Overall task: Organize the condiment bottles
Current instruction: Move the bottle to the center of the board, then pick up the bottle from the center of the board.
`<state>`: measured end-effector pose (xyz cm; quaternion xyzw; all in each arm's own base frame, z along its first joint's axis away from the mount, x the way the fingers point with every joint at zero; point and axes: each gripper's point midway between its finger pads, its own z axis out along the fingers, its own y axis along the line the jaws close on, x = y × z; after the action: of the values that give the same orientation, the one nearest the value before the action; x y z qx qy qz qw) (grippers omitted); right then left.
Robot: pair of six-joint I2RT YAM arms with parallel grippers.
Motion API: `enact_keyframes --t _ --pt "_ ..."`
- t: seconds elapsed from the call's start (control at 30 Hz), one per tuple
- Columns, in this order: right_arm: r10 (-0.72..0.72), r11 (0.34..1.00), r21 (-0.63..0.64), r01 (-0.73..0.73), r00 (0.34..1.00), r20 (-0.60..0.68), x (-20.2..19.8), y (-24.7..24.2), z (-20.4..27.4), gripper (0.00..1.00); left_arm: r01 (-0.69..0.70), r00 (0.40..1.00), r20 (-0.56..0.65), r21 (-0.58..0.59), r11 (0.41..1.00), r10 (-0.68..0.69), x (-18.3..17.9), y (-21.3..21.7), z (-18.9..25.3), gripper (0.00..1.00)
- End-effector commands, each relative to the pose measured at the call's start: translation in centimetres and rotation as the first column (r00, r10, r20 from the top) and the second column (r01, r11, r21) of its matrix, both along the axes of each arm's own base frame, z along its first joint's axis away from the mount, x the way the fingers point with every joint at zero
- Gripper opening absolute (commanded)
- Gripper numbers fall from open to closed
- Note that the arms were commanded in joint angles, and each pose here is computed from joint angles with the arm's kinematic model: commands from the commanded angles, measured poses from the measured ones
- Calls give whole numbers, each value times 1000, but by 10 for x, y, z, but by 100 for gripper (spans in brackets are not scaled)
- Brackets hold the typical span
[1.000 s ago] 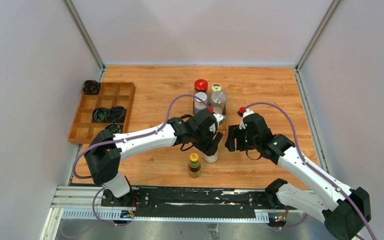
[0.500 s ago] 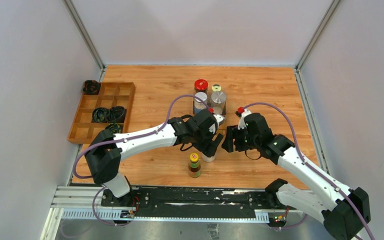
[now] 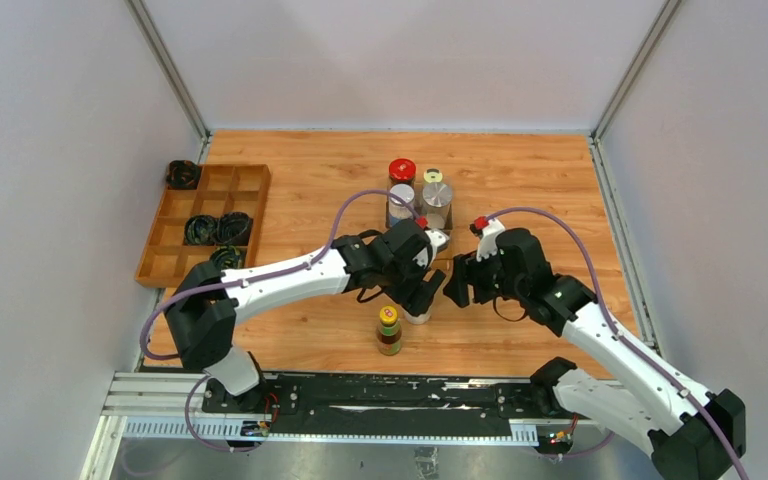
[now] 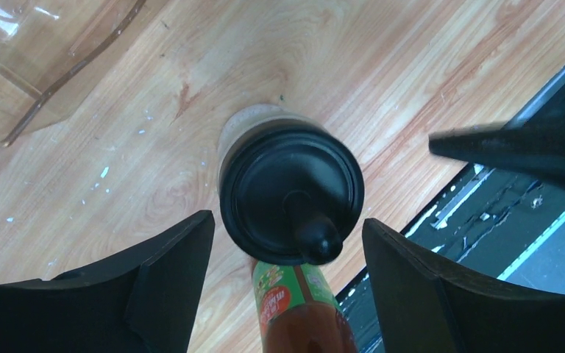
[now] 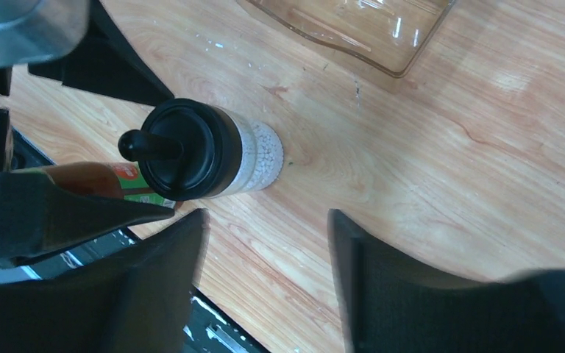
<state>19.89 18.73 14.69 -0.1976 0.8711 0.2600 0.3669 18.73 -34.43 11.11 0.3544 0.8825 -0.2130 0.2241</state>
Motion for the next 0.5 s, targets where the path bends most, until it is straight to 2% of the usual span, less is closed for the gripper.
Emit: enact_keyframes --t 0.0,0.03,0.07,0.37,0.47 --pt "-30 998 -47 32 998 46 5 -15 0 92 42 999 16 2 999 -42 -10 13 4 81" --pt "-18 999 -37 20 998 59 4 -13 3 99 44 999 22 -2 999 -44 -11 14 5 83" --pt "4 1000 -21 -2 997 71 3 -10 5 100 47 999 28 -8 999 -46 -12 16 5 85" --pt "51 999 -12 -50 985 164 5 -8 -6 100 63 996 56 -18 998 -62 -14 26 4 89" --pt "121 993 -20 -120 985 119 2 0 -15 92 68 996 54 -17 998 -67 -13 26 1 89"
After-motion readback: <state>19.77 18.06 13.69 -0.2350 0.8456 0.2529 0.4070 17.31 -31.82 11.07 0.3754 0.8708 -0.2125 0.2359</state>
